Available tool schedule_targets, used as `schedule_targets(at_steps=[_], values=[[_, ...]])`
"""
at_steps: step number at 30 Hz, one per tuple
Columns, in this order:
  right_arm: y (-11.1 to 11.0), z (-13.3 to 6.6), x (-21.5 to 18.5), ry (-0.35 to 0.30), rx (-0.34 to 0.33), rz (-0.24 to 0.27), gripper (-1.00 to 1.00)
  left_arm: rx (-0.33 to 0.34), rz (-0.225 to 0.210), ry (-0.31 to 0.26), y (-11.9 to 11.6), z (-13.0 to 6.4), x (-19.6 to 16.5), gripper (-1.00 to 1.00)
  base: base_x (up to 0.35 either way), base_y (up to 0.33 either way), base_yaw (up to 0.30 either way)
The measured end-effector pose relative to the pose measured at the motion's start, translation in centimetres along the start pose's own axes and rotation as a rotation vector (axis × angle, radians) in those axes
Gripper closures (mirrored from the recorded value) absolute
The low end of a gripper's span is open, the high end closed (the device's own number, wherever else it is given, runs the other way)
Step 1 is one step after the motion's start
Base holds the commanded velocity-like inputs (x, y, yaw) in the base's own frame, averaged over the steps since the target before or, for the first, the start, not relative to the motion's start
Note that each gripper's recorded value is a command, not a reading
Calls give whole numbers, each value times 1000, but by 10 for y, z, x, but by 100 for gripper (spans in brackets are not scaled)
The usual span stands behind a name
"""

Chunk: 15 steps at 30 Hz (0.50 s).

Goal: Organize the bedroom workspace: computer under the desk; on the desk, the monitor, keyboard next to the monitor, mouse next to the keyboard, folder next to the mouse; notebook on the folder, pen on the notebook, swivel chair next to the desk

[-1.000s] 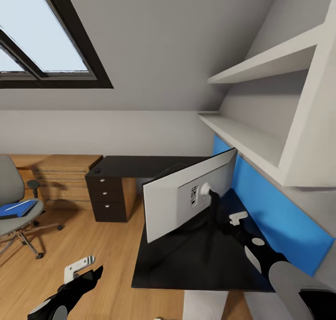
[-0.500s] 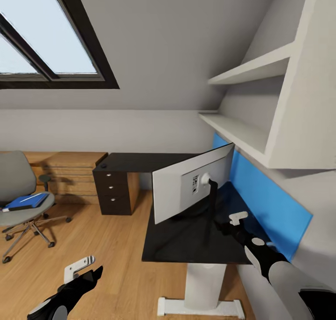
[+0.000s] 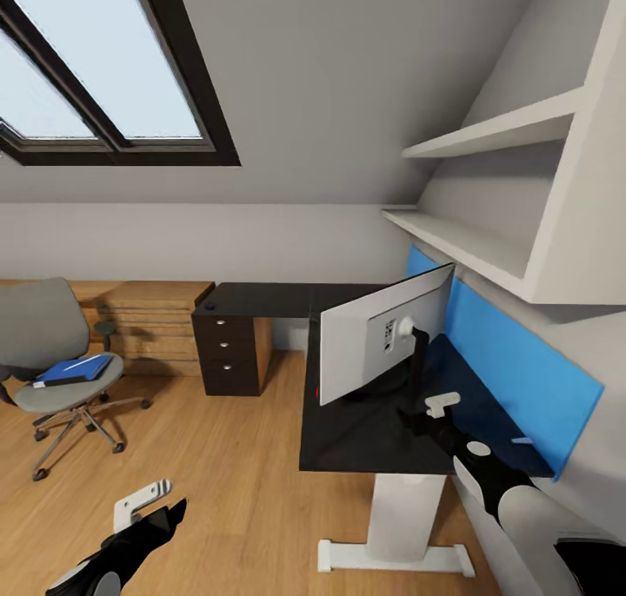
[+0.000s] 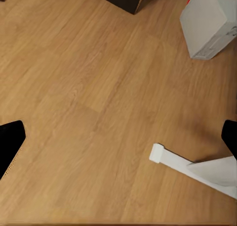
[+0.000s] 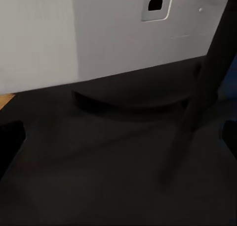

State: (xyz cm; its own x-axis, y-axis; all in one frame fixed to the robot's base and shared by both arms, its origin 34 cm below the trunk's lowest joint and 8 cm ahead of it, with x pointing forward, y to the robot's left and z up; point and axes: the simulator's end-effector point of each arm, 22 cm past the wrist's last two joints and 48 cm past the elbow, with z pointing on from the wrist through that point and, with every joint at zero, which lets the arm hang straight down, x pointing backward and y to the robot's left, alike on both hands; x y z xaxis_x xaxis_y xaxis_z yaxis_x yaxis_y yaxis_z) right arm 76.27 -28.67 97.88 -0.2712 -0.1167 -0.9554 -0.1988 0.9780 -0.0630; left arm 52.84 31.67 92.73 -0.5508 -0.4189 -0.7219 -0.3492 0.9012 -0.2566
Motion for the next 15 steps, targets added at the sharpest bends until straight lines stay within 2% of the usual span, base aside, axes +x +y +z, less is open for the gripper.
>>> schedule_targets(at_steps=[2, 3, 10, 15], values=[[2, 1, -1, -2, -1, 5, -100, -7, 0, 21, 3, 3, 9, -100, -4, 329, 0], [5, 2, -1, 2, -1, 19, -100, -18, 2, 50, 8, 8, 22, -100, -1, 330, 0], [14, 5, -5, 6, -8, 38, -100, -22, 2, 57, 9, 9, 25, -100, 0, 329, 0], [11, 7, -22, -36, 7, 78, -100, -22, 2, 57, 9, 9, 25, -100, 0, 295, 0]])
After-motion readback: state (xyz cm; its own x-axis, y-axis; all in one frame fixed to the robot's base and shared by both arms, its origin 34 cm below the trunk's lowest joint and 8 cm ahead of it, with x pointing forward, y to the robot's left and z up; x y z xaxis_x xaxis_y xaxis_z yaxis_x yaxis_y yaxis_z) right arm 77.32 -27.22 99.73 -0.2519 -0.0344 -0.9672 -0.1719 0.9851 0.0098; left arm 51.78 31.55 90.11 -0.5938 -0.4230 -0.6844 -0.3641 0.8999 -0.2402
